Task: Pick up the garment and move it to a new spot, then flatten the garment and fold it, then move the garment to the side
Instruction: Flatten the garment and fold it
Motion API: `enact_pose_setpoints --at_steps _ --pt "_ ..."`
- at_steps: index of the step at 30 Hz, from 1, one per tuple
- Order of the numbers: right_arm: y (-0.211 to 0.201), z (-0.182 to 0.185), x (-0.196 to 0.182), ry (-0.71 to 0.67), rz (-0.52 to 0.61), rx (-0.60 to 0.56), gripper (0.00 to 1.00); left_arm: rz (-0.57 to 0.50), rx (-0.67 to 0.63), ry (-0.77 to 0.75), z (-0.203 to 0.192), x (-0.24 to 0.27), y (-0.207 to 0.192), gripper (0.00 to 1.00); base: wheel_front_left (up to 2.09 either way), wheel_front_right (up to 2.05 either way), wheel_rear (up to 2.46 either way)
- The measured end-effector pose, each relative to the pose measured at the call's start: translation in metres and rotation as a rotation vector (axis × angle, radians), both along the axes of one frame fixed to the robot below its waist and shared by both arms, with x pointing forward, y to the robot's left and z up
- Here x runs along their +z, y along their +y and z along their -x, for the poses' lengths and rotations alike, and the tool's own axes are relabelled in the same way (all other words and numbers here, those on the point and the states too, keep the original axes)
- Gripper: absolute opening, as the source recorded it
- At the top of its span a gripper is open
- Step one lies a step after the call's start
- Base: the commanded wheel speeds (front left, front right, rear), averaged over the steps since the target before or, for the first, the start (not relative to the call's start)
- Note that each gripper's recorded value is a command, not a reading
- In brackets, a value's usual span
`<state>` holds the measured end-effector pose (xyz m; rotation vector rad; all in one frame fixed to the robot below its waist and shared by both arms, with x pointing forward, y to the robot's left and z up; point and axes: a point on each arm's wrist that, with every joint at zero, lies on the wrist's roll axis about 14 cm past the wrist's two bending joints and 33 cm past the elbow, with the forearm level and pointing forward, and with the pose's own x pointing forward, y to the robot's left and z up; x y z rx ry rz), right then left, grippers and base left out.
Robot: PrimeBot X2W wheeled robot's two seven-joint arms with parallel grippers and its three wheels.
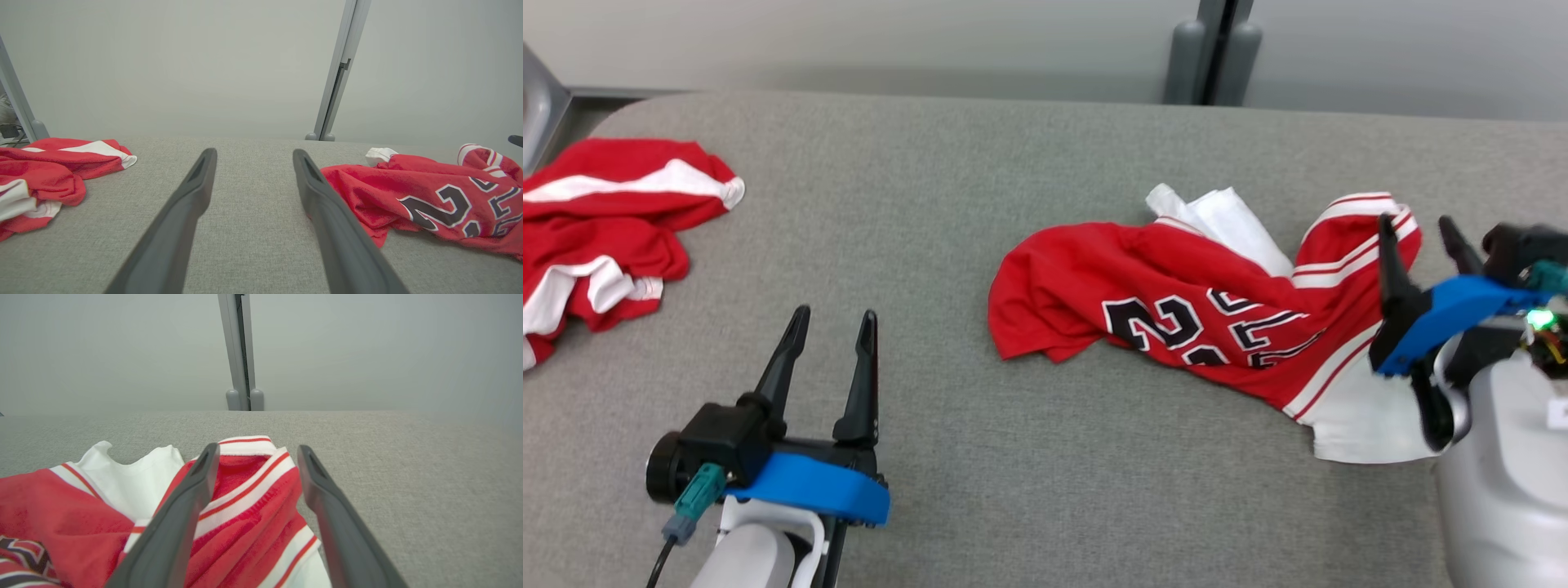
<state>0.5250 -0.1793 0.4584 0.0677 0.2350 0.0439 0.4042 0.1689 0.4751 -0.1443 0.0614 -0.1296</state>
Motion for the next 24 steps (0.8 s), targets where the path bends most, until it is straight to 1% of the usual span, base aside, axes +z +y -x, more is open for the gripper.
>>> enact_pose_setpoints --at_steps 5,11,15,16,17,18,24 --pt "-0.002 0.029 0.016 -0.084 0.068 0.029 1.0 0.006 0.008 -0.002 0.01 0.002 -0.001 1.0 0.0 0.0 0.0" --pt "0.003 0.074 0.04 -0.185 0.088 0.048 1.0 0.014 0.002 -0.023 0.019 0.01 -0.006 1.0 0.0 0.0 0.0" --pt "0.006 0.106 0.05 -0.227 0.045 0.047 1.0 0.015 -0.002 -0.028 0.027 0.012 -0.01 1.0 0.0 0.0 0.0" --pt "0.006 0.106 0.05 -0.227 0.045 0.047 1.0 0.015 -0.002 -0.028 0.027 0.012 -0.01 1.0 0.0 0.0 0.0" --pt "0.006 0.12 0.048 -0.217 0.021 0.042 1.0 0.016 0.006 -0.023 0.031 0.01 -0.01 1.0 0.0 0.0 0.0" --pt "0.005 0.125 0.049 -0.22 0.016 0.038 1.0 0.016 0.009 -0.017 0.034 0.008 -0.009 1.0 0.0 0.0 0.0" --pt "0.003 0.143 0.05 -0.213 -0.018 0.027 1.0 0.017 0.029 -0.001 0.042 0.004 -0.003 1.0 0.0 0.0 0.0"
